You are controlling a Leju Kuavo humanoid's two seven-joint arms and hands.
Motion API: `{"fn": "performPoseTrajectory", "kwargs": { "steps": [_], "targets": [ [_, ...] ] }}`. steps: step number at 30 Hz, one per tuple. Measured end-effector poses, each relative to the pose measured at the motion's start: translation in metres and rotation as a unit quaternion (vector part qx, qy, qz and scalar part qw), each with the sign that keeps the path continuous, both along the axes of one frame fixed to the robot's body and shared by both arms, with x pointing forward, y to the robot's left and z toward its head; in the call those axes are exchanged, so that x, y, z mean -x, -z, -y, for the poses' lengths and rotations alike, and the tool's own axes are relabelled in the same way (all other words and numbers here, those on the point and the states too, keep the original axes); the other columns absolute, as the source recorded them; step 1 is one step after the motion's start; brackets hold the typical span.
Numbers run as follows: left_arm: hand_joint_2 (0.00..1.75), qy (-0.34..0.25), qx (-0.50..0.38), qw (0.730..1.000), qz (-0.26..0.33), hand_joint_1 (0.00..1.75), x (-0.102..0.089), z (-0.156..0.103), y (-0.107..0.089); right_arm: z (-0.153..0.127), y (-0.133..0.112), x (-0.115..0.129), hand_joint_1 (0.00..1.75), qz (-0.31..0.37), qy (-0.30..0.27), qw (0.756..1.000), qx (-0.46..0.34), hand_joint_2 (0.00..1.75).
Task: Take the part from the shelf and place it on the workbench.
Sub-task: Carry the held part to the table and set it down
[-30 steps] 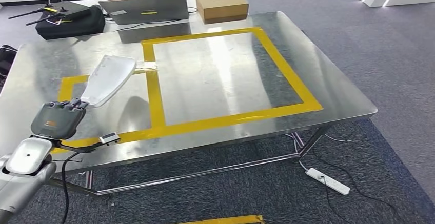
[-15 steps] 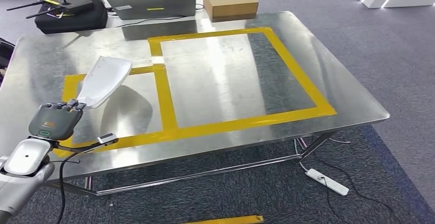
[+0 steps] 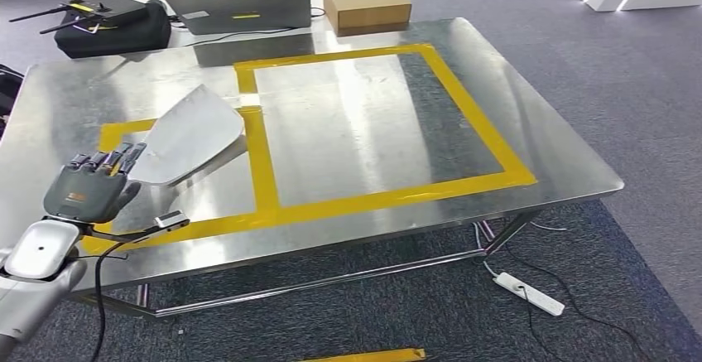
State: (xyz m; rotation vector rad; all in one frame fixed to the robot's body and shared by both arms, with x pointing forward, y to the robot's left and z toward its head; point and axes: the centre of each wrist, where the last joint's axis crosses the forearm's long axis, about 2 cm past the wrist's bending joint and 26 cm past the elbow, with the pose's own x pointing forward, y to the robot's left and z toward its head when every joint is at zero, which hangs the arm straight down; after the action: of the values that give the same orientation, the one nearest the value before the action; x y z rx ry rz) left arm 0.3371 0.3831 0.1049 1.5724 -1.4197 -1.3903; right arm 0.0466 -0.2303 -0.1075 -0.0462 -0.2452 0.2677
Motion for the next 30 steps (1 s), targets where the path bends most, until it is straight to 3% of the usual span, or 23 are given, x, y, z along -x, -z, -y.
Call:
{"fn": "performPoseTrajectory", "kwargs": {
  "steps": [30],
  "targets": [
    [0.00,-0.008,0.034,0.999,0.014,0.00,-0.0068,-0.0026,-0.0082,-0.0009,-0.0001,0.0000,0.00,0.001,0.000,1.000,-0.001,0.00]
  ]
}}
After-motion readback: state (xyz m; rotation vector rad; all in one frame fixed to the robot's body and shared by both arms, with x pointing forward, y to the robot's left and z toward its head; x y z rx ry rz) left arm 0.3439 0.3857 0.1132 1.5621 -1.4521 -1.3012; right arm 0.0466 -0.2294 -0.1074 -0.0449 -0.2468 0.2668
